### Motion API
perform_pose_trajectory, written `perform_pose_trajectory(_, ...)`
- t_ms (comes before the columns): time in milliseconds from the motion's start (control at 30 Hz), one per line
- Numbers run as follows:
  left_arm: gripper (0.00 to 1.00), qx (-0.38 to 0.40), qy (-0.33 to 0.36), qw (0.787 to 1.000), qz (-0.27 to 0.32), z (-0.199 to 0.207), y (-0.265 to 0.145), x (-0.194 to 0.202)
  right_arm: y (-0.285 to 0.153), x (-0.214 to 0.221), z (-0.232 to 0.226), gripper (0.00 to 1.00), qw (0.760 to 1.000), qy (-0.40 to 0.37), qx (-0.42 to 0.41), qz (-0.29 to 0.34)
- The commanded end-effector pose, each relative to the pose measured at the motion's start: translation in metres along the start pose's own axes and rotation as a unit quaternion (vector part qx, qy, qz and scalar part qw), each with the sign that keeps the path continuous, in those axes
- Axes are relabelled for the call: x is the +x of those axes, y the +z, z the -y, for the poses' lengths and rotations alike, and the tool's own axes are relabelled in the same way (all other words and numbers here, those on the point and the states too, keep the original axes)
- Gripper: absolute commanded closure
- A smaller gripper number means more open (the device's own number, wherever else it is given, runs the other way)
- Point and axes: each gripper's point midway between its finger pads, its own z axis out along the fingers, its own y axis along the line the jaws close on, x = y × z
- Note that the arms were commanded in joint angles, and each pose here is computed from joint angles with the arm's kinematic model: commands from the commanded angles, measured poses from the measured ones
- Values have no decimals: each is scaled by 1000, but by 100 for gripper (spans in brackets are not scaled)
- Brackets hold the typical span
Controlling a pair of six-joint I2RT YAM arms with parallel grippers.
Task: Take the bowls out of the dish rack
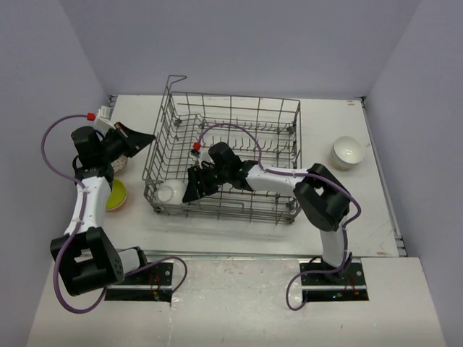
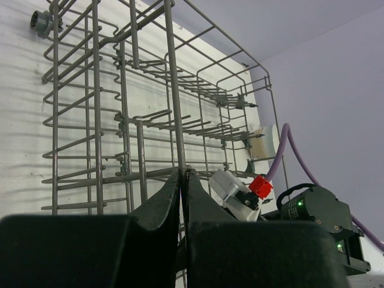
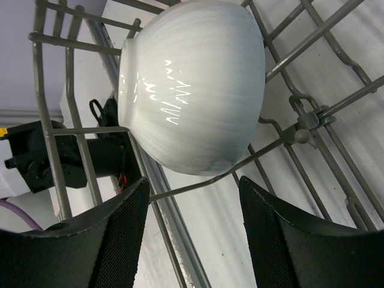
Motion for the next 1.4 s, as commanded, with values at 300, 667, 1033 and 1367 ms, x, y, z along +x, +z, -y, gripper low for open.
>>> perform_pose_trajectory(300, 100, -12, 1, 1000, -7, -9, 4, 2, 12, -6, -8, 33, 999, -17, -31, 5)
perform_pose_trajectory(667, 100, -9, 0, 1000, -9, -7, 4, 2, 18, -15, -34, 33, 995, -8, -103, -7)
perform_pose_trajectory(1033, 100, -7, -1, 1000, -9, -6, 3, 3, 8, -14, -41, 34, 994, -11, -108, 1)
perform_pose_trajectory(1367, 100, -4, 0, 1000, -8, -2, 3, 2, 7, -20, -4, 35, 999, 36, 5, 3)
